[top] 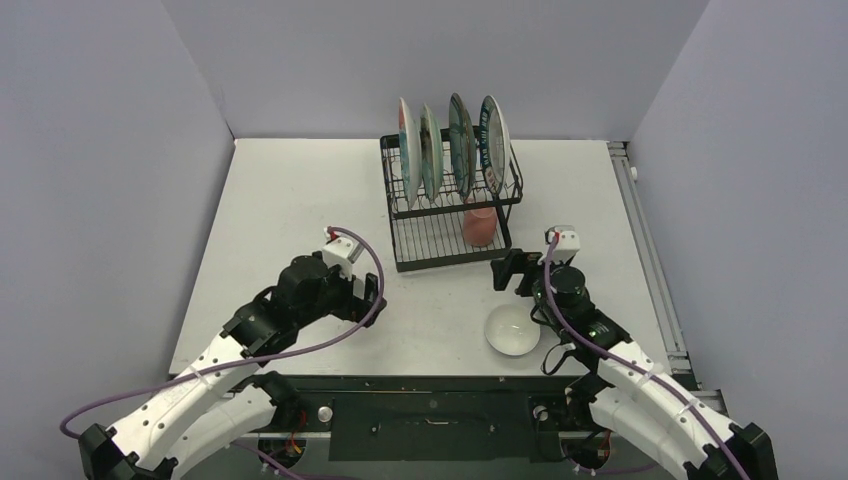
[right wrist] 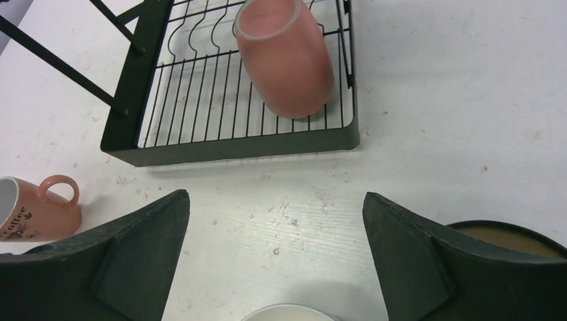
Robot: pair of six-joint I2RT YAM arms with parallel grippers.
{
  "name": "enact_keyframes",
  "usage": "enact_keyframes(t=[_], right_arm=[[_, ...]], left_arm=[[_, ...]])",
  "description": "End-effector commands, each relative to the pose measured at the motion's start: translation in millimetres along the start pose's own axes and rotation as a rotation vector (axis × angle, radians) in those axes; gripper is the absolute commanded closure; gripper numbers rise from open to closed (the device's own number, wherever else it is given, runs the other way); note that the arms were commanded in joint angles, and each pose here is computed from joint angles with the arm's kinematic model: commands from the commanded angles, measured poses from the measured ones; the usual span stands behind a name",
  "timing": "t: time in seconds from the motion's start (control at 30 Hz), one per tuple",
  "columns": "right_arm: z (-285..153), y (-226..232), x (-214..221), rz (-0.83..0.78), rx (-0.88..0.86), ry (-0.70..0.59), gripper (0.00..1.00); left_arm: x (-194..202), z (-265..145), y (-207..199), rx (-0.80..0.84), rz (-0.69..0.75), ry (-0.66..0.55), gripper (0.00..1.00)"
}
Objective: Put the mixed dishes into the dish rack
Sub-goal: Pick up the cup at the corner of the board.
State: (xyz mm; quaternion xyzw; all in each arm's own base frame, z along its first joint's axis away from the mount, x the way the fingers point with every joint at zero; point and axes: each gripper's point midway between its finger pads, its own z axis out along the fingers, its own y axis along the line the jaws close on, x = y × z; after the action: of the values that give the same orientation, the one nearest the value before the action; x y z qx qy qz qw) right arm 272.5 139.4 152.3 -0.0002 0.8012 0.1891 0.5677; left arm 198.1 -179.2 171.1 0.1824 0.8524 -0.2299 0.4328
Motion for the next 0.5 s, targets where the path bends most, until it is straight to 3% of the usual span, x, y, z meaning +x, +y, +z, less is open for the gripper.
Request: enact_keyframes(t=[0.0, 0.17, 0.47], right_arm=[[-19.3, -8.1, -25.3, 0.038, 0.079, -0.024, 0.04], [-33.2, -8.2, -33.5, 0.085, 0.085, -0.035, 0.04], [-41.4, 8.8, -32.9, 0.133, -0.002, -0.007, 0.26]], left_arm=[[-19.2, -5.0, 11.9, -0.098, -0.059, -0.032, 0.04], [-9.2, 4.1, 24.7, -0.180, -0.073, 0.031, 0.04], [2.1, 21.8, 29.4, -0.218, -0.070, 0.125, 0.03]])
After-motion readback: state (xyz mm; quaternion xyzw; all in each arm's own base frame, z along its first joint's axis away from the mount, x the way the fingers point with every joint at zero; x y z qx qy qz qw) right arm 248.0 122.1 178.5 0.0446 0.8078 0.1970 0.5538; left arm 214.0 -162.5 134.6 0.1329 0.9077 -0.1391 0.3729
